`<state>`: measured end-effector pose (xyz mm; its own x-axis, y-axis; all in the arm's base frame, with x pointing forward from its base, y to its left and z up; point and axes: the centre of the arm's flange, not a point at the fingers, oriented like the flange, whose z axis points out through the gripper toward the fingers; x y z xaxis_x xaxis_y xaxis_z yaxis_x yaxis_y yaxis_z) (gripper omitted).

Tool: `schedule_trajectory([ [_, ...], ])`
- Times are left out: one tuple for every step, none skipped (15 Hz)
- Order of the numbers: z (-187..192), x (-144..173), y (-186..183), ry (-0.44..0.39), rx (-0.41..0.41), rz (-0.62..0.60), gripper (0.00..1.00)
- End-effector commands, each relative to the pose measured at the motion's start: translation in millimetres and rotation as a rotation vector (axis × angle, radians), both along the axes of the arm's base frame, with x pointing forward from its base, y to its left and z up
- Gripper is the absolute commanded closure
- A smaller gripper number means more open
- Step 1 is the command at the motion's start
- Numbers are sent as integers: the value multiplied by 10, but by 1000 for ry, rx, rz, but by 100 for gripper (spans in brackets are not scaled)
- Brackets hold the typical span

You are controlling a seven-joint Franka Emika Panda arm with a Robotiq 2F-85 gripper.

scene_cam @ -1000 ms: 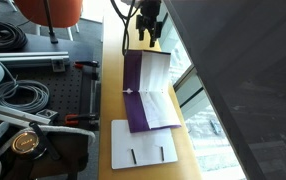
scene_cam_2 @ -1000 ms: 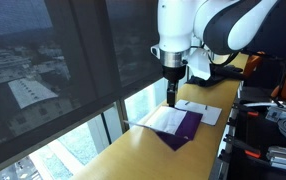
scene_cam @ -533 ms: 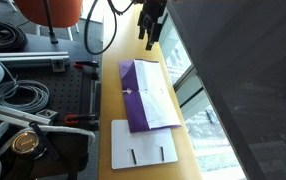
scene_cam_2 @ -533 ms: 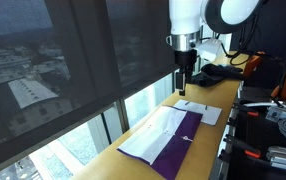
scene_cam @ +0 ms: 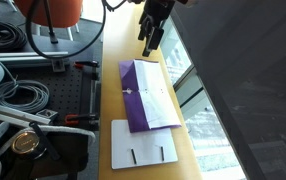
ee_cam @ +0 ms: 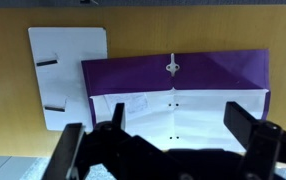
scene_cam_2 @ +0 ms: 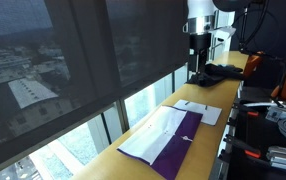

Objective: Open the purple file holder

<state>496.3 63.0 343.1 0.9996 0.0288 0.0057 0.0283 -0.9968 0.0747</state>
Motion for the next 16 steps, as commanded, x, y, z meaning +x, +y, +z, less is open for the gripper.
schedule_trajectory([
  [72,-46,-43,1,-2,3,0],
  [131,-96,-74,1,-4,4,0],
  [167,-136,-89,2,-5,4,0],
  [185,-165,-94,0,-6,4,0],
  [186,-180,-95,1,-6,4,0],
  [177,-186,-96,3,-6,4,0],
  [170,-191,-97,4,-6,4,0],
  [168,-193,-97,5,-6,4,0],
  [167,-193,-97,5,-6,4,0],
  [167,-193,-97,5,-6,4,0],
  [167,-193,-97,5,-6,4,0],
  [167,-193,-97,5,-6,4,0],
  [167,-193,-97,5,-6,4,0],
  [167,-193,-97,5,-6,4,0],
  [167,-193,-97,5,-6,4,0],
  [167,-193,-97,5,-6,4,0],
])
